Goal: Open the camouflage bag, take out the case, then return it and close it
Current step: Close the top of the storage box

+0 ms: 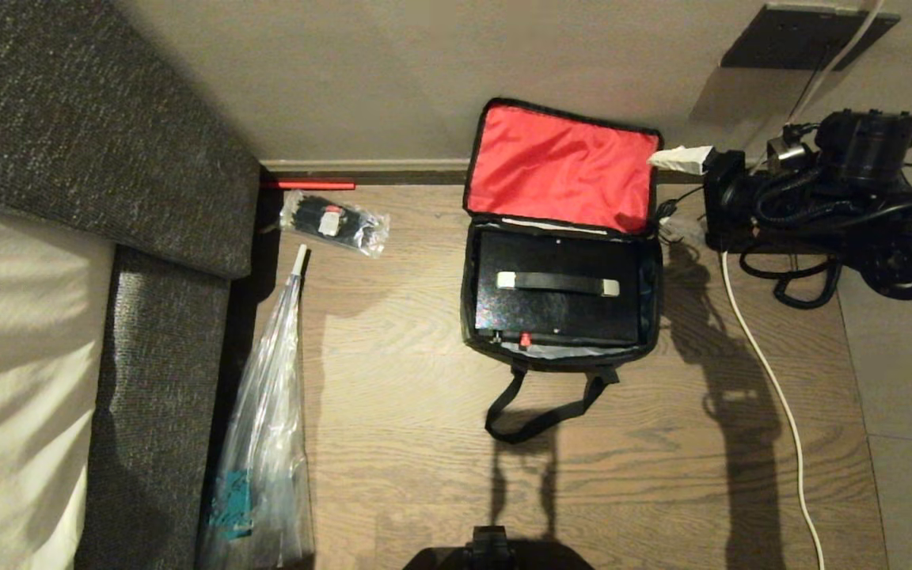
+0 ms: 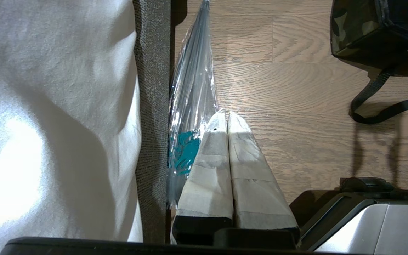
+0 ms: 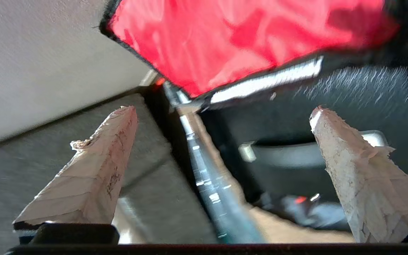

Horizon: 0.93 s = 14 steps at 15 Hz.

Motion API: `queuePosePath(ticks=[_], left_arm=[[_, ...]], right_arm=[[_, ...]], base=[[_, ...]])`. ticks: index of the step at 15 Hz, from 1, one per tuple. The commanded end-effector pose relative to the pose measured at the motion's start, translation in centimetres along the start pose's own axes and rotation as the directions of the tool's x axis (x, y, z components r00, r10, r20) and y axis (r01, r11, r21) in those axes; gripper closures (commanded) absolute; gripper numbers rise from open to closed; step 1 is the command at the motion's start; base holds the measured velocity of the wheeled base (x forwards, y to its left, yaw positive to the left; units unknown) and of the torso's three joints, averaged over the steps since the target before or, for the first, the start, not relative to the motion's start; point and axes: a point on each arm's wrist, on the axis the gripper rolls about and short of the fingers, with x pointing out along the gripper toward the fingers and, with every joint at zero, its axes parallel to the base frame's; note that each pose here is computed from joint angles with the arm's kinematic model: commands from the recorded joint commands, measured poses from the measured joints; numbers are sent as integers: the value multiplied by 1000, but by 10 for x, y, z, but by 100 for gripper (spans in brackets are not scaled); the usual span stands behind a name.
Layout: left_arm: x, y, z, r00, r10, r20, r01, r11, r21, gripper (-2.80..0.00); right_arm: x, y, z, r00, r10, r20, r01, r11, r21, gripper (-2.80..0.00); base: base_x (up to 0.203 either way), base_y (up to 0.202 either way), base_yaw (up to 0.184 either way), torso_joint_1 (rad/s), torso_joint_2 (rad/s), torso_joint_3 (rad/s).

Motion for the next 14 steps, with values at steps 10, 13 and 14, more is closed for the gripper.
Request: queuePosePath(ticks=[10,13,14], left_arm=[[0,0,0,1000,0,-3,0,1000,0,0],[0,0,0,1000,0,-3,0,1000,0,0],[0,0,0,1000,0,-3,0,1000,0,0]], right_arm=[[46,-67,52,992,-47,115,63,988,-141,0],[22,-78,70,995,-38,89,51,988,-144,0],[18,-80,71,994,-50,92,63,987,-147,0]], base=[[0,0,0,0,0,0],[0,0,0,0,0,0],[0,0,0,0,0,0]])
